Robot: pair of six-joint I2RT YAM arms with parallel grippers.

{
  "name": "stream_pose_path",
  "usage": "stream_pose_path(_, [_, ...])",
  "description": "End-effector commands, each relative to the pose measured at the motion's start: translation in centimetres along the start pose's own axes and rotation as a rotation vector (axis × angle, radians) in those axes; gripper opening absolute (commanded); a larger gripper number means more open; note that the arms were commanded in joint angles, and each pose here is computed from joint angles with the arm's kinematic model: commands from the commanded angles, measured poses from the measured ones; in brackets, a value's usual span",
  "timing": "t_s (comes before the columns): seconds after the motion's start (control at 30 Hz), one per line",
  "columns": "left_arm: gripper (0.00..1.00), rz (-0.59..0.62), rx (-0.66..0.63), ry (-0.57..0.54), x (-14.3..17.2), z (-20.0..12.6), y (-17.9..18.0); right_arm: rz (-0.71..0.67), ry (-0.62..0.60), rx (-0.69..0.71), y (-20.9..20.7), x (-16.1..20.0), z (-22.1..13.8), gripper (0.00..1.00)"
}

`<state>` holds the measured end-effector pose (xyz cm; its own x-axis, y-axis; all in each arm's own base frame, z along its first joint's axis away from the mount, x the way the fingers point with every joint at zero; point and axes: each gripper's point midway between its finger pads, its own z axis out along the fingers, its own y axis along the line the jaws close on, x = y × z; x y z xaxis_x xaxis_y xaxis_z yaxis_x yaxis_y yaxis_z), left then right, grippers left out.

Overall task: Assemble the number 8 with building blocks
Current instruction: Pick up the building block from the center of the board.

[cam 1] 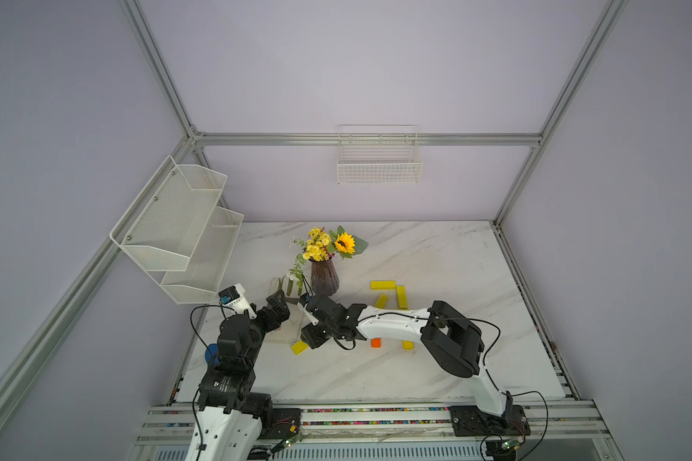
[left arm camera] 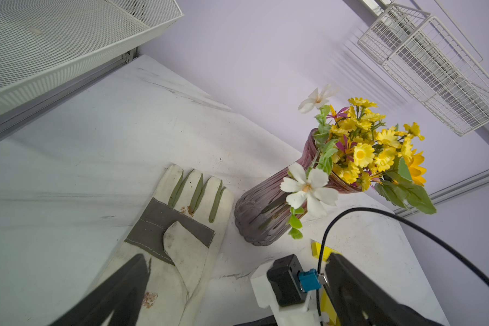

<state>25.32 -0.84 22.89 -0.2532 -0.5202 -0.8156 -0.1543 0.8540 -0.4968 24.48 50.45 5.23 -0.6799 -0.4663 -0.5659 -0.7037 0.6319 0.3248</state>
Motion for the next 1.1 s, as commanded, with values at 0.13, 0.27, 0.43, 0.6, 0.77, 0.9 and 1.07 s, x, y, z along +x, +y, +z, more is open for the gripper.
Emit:
stream_pose_path(0.13, [1.0,-0.002,0.031,-0.052,-1.7,-0.6,-0.9,-0.068,-0.075,0.008,0.8,-2.7,-0.7,0.57])
stream_pose_path(0.27, [1.0,-0.002,0.031,-0.047,-1.5,-0.5,-0.9,-0.08,-0.059,-0.001,0.7,-2.6,0.6,0.57])
stream_pose_path(0.43, [1.0,0.0,0.027,-0.045,-1.4,-0.6,-0.8,-0.076,-0.014,-0.022,0.5,-1.1,1.8,0.57])
stream_pose_path(0.6, [1.0,-0.001,0.029,-0.05,-1.5,-0.6,-0.9,-0.067,0.026,-0.03,0.1,1.0,1.6,0.57])
stream_pose_path(0.77, [1.0,-0.003,0.031,-0.053,-1.7,-0.7,-0.9,-0.043,0.064,-0.061,0.2,3.2,-0.3,0.57])
stream_pose_path(0.9, [1.0,-0.004,0.032,-0.052,-1.6,-0.7,-0.9,-0.029,0.087,-0.108,0.9,4.7,-2.0,0.57])
stream_pose_path(1.07, [1.0,-0.007,0.029,-0.05,-1.5,-0.7,-0.8,-0.048,0.089,-0.175,2.4,4.6,-3.6,0.57])
